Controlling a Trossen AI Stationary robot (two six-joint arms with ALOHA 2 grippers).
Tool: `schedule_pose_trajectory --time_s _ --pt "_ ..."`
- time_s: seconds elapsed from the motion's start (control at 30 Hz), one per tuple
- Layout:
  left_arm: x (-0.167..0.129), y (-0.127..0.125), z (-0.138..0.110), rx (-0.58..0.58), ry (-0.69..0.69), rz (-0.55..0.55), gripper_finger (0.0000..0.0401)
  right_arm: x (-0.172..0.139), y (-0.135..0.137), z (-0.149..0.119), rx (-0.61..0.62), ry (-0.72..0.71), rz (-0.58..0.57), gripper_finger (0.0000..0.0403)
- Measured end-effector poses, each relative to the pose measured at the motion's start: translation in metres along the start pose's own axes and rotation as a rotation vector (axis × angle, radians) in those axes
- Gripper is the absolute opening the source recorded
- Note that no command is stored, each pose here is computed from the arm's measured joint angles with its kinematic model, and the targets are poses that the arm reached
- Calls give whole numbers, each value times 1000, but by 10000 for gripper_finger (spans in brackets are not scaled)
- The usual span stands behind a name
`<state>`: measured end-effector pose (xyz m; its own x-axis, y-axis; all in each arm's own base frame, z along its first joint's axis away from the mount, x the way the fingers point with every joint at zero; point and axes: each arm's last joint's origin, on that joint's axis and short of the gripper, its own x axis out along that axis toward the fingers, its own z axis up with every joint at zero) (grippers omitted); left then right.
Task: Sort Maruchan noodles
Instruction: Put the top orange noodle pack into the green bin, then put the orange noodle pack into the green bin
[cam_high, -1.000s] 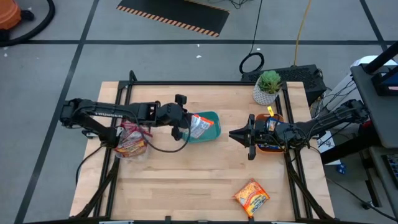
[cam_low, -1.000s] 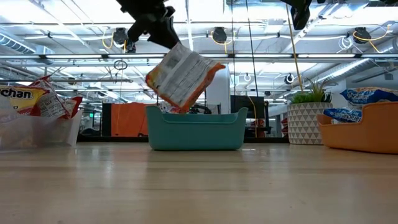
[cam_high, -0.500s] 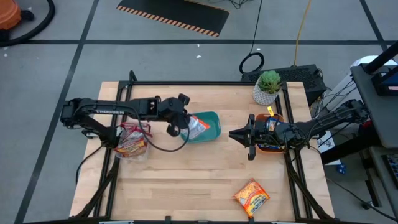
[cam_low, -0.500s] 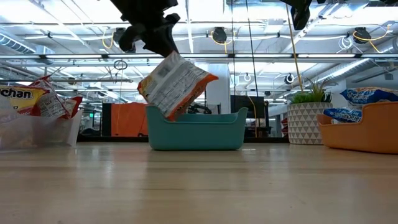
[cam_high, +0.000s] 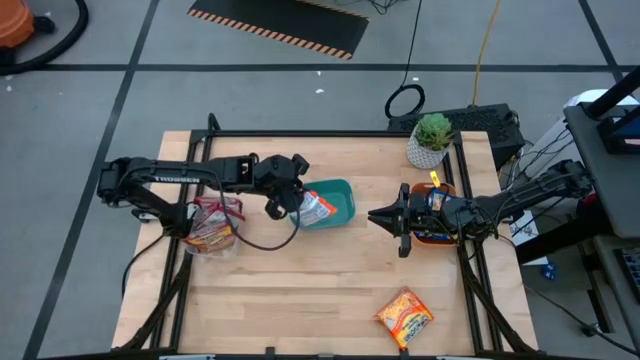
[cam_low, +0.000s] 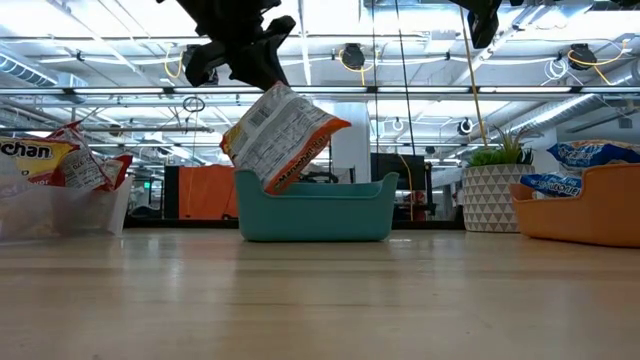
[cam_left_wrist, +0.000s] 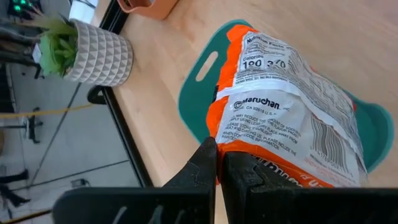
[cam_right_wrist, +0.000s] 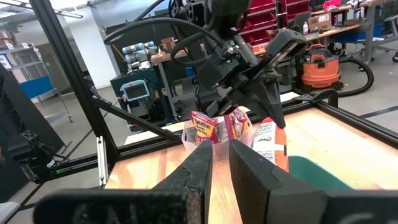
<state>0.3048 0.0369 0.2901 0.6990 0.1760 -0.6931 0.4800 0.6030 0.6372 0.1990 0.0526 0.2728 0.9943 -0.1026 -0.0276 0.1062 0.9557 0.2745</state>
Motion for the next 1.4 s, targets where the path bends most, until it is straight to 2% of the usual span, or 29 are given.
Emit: schedule_pose_trajectory --time_s 0.17,0.47,0.57,0.63,0.83,1.0,1.17,1.3,1.4 --pt "0 0 0 5 0 1 24 0 0 0 -2 3 -1 47" --pt "-1 4 3 -35 42 98 155 0 0 0 -2 4 -1 47" --pt "-1 5 4 -103 62 129 191 0 0 0 -2 4 -1 47" --pt "-1 5 3 -189 70 132 203 0 0 0 -2 4 -1 47" --pt "-2 -11 4 -428 129 39 197 0 -1 -2 -1 16 -5 47" --pt "-7 -33 15 -553 180 -50 175 0 -1 -2 8 23 -7 47" --pt "-14 -55 37 -554 153 -108 157 0 -1 -3 52 32 -11 47" --pt "-20 -71 56 -511 99 -139 152 -1 -5 -11 227 84 -99 47" --pt "-23 -81 69 -503 41 -124 152 1 -7 -20 271 142 -135 47"
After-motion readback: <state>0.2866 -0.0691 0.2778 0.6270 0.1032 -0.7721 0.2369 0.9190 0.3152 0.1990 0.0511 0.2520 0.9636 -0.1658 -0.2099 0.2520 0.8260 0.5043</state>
